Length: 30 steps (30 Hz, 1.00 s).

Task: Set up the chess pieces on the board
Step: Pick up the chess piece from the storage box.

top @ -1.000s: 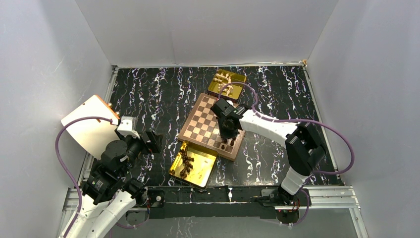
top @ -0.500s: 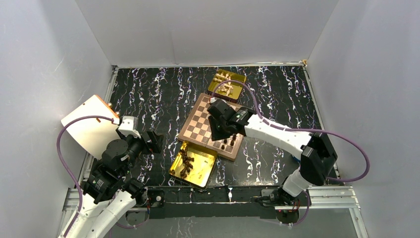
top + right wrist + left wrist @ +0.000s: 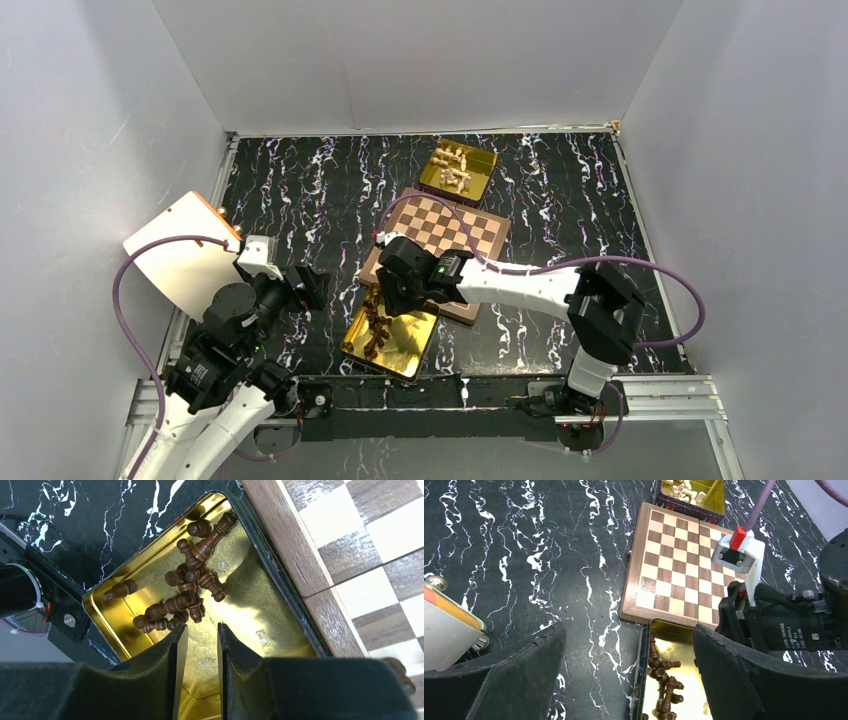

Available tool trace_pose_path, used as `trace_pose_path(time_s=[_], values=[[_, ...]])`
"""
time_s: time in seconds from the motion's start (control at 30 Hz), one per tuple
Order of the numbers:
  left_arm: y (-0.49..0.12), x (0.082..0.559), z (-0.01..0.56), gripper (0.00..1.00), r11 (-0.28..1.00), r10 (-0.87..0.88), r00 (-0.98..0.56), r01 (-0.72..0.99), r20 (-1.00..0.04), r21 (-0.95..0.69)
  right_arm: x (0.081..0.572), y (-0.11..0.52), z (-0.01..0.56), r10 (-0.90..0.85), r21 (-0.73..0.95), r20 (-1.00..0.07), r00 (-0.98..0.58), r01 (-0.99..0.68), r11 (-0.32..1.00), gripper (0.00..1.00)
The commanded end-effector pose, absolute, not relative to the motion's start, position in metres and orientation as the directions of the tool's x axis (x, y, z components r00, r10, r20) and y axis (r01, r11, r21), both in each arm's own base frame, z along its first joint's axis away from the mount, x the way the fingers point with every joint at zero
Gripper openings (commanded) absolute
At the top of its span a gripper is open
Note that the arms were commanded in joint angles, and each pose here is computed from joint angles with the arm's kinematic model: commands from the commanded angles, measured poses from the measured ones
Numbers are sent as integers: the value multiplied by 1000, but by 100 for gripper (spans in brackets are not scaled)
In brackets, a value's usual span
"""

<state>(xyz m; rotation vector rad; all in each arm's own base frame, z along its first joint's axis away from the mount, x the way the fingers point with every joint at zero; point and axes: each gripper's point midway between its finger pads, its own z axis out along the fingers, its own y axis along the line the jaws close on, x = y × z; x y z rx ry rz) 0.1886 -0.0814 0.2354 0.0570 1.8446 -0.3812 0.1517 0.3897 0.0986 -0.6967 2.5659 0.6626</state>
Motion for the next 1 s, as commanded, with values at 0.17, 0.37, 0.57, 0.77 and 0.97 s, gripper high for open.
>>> trace_pose_path(time_s=[0.17,0.37,0.57,0.77,0.97], values=[[-80,190,242,94,945,-162,-279,233,-946,-231,157,407,85,-431,321,-576,-695,-677,662,39],[-80,190,242,94,945,-164,-277,232,-947,-231,158,409,77,-457,309,-591,-665,-709,633,39],[-80,190,242,94,945,-163,-278,231,-947,-231,159,408,71,-478,285,-608,-635,-735,615,39],[-80,190,242,94,945,-163,-278,231,-947,-230,158,409,67,-497,278,-613,-614,-756,592,39],[-80,191,241,94,946,-161,-281,230,-946,-229,158,408,60,-505,271,-618,-603,-766,583,39]])
